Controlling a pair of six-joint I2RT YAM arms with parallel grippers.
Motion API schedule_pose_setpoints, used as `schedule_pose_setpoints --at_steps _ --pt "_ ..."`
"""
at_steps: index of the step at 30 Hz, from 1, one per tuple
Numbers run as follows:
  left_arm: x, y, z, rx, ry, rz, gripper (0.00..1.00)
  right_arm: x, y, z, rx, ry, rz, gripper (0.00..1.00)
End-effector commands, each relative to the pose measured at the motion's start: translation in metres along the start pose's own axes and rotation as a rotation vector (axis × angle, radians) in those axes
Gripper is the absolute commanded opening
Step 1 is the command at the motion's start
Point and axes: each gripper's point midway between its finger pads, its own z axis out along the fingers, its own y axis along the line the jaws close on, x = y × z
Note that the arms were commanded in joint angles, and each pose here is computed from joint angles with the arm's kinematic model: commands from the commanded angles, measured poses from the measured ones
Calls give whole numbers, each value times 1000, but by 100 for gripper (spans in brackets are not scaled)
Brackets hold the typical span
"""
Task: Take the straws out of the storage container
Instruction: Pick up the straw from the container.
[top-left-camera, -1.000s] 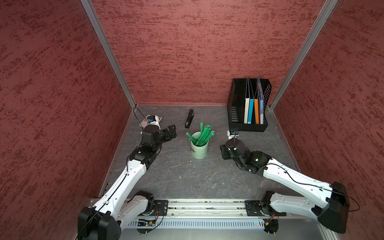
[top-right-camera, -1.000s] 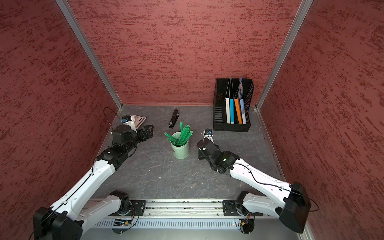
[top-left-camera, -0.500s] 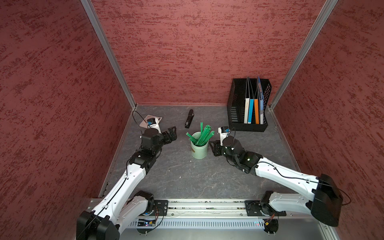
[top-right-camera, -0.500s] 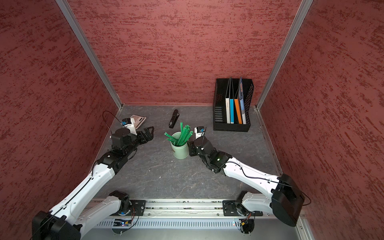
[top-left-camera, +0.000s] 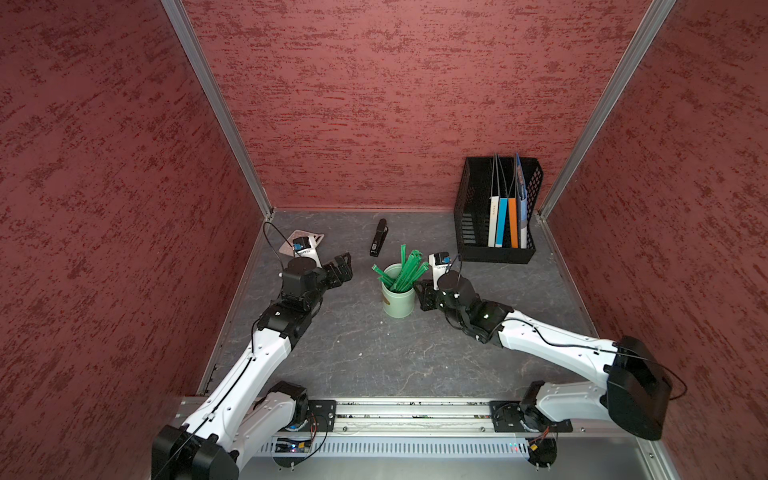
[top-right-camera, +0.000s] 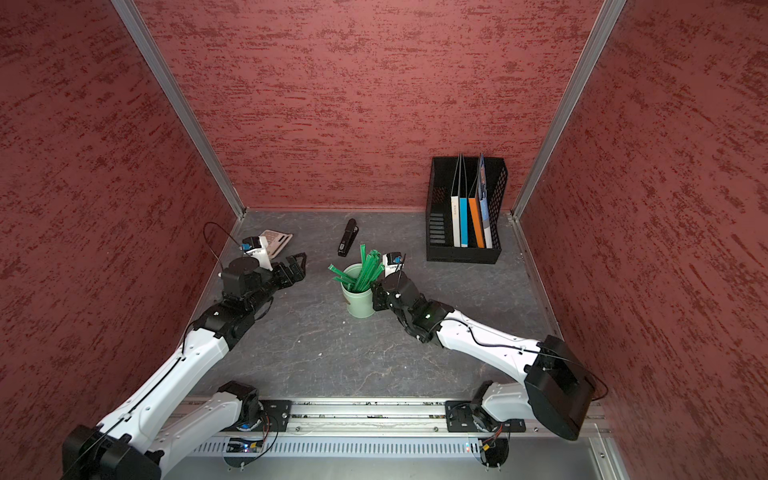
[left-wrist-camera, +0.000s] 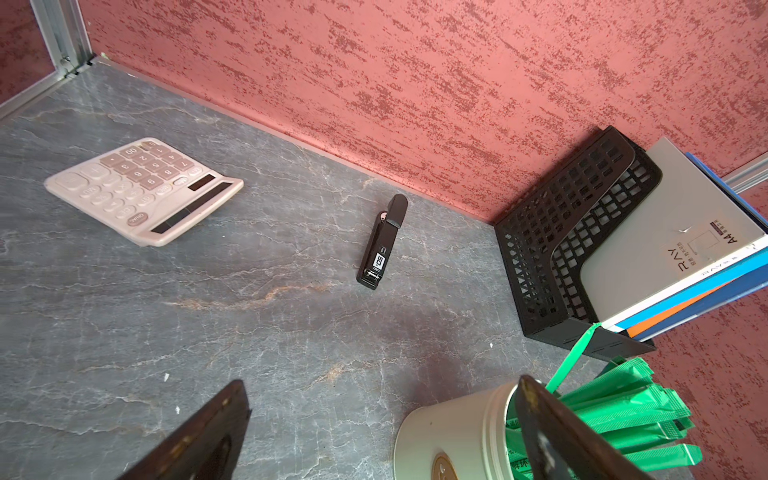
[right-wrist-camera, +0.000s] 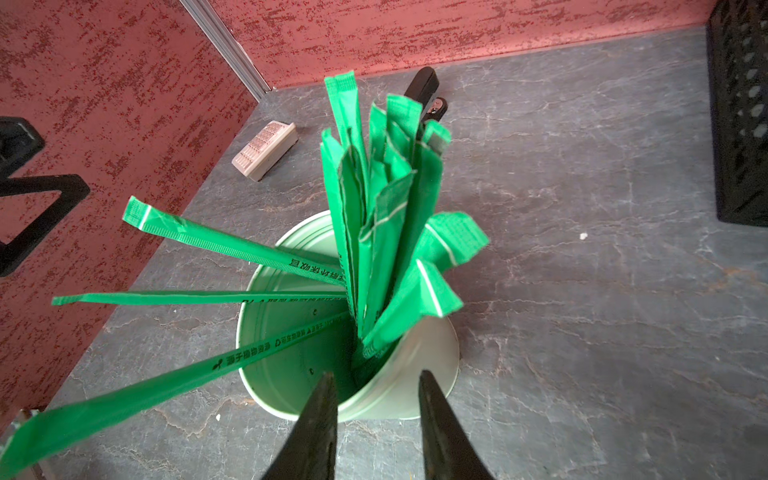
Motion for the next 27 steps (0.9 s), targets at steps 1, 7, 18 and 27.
schedule_pose_setpoints --at_steps 1,7,18,27 --pt "-7 1 -6 -14 -24 26 100 -23 7 1 -17 -67 14 27" --pt "-10 5 -7 -39 -31 40 100 -30 4 4 -15 -92 14 24" --pt "-11 7 -1 -54 -22 51 100 -36 4 17 -28 -90 23 16" --pt "-12 9 2 -64 -25 51 100 -41 9 19 -46 -92 15 0"
